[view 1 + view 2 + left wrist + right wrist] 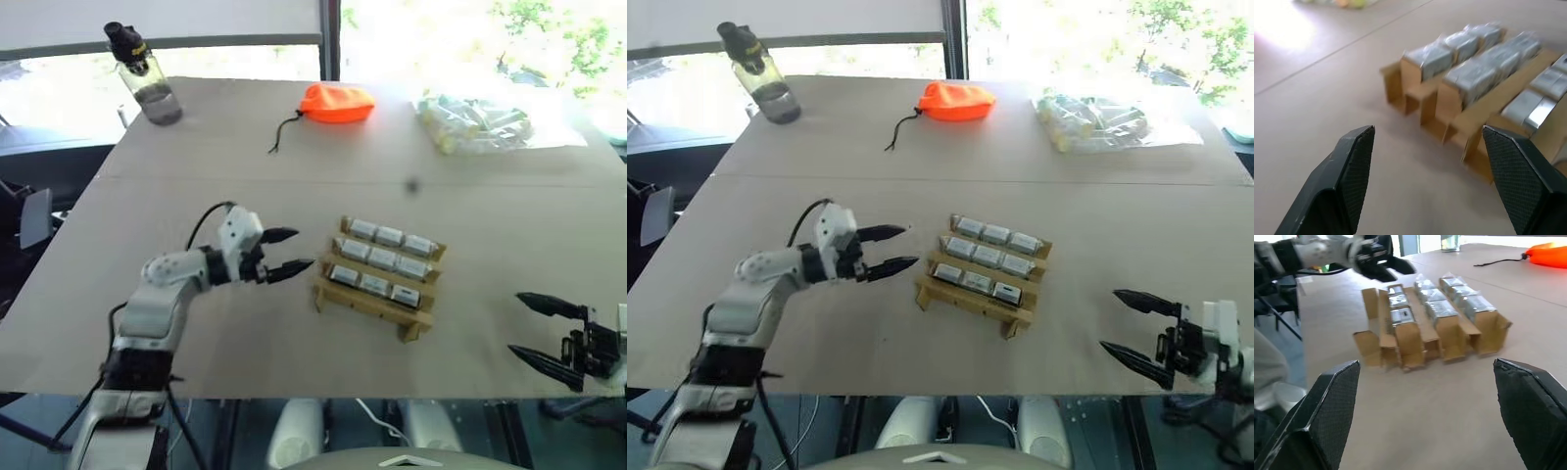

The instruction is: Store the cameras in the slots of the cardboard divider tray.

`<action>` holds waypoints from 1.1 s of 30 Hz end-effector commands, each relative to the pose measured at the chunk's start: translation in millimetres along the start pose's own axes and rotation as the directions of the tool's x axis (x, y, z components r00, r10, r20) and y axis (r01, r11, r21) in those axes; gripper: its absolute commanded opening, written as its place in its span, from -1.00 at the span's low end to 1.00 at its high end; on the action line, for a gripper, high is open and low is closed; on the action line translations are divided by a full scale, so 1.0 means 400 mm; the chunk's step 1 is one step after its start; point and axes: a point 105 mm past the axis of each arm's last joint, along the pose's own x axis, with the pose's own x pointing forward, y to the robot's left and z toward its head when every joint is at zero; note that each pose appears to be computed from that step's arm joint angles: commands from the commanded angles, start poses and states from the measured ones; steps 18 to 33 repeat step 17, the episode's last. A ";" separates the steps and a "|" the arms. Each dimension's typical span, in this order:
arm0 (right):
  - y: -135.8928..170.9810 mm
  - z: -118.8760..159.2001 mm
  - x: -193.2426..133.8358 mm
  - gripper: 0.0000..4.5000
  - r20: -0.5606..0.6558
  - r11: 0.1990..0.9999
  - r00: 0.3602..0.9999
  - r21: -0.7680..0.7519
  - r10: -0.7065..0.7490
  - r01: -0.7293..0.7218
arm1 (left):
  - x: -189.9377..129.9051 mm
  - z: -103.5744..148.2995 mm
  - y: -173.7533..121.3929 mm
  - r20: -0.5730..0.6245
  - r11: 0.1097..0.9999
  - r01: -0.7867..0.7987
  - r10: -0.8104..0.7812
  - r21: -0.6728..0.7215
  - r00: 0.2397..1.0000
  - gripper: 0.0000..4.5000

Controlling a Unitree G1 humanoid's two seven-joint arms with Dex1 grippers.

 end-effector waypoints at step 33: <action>-0.137 -0.054 0.030 0.92 -0.213 0.998 0.976 0.012 0.055 -0.054 | -0.070 -0.018 -0.060 0.018 0.979 -0.203 0.203 -0.001 0.979 0.61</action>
